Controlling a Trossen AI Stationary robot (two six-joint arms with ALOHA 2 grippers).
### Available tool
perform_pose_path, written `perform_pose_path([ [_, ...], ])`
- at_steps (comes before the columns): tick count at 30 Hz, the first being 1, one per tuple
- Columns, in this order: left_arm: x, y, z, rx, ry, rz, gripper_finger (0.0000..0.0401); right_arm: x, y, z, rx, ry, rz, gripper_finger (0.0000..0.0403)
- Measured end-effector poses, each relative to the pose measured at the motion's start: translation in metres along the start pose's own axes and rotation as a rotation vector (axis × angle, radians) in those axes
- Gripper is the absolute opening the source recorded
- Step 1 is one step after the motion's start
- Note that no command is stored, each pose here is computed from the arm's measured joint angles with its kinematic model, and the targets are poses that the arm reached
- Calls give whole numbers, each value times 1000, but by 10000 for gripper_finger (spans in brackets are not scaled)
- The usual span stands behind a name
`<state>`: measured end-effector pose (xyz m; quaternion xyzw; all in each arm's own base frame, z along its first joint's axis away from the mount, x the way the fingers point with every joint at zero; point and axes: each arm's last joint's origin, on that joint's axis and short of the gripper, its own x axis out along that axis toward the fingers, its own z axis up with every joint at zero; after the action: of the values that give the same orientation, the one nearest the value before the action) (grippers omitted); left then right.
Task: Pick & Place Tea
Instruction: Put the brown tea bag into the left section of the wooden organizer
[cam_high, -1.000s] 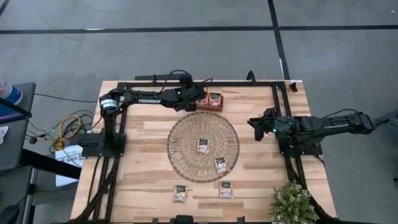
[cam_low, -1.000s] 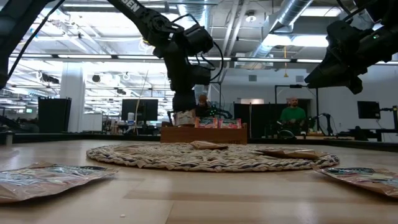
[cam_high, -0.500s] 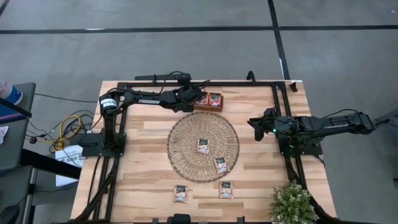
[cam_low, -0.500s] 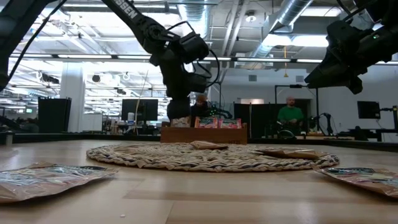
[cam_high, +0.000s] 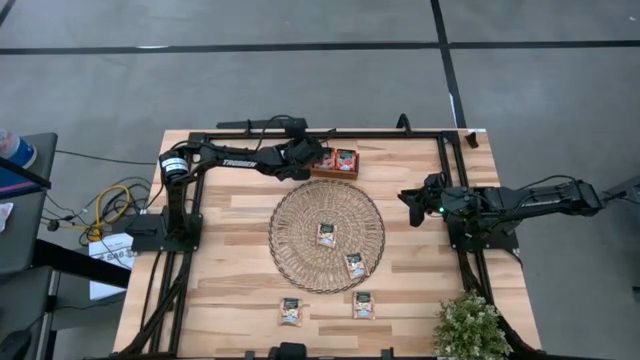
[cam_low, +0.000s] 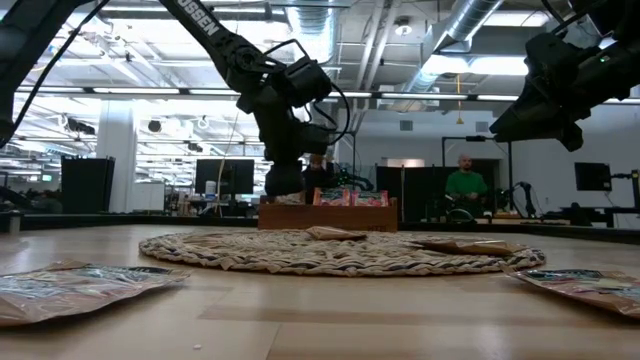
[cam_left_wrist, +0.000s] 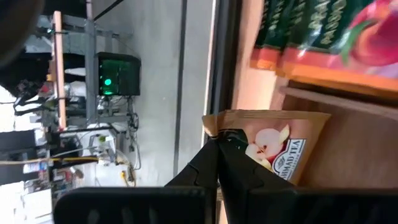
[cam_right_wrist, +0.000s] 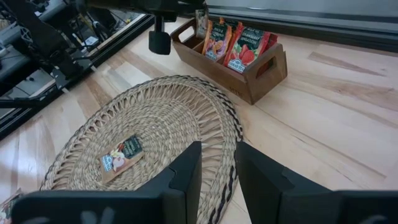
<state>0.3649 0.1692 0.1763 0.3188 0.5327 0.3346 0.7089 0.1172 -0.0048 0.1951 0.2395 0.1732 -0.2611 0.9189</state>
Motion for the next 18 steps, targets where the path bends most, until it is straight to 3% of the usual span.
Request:
perform_pose_path([
  [18,-1,-2,1,6,-22,-34,0,0,0,0,0,0,0,93],
])
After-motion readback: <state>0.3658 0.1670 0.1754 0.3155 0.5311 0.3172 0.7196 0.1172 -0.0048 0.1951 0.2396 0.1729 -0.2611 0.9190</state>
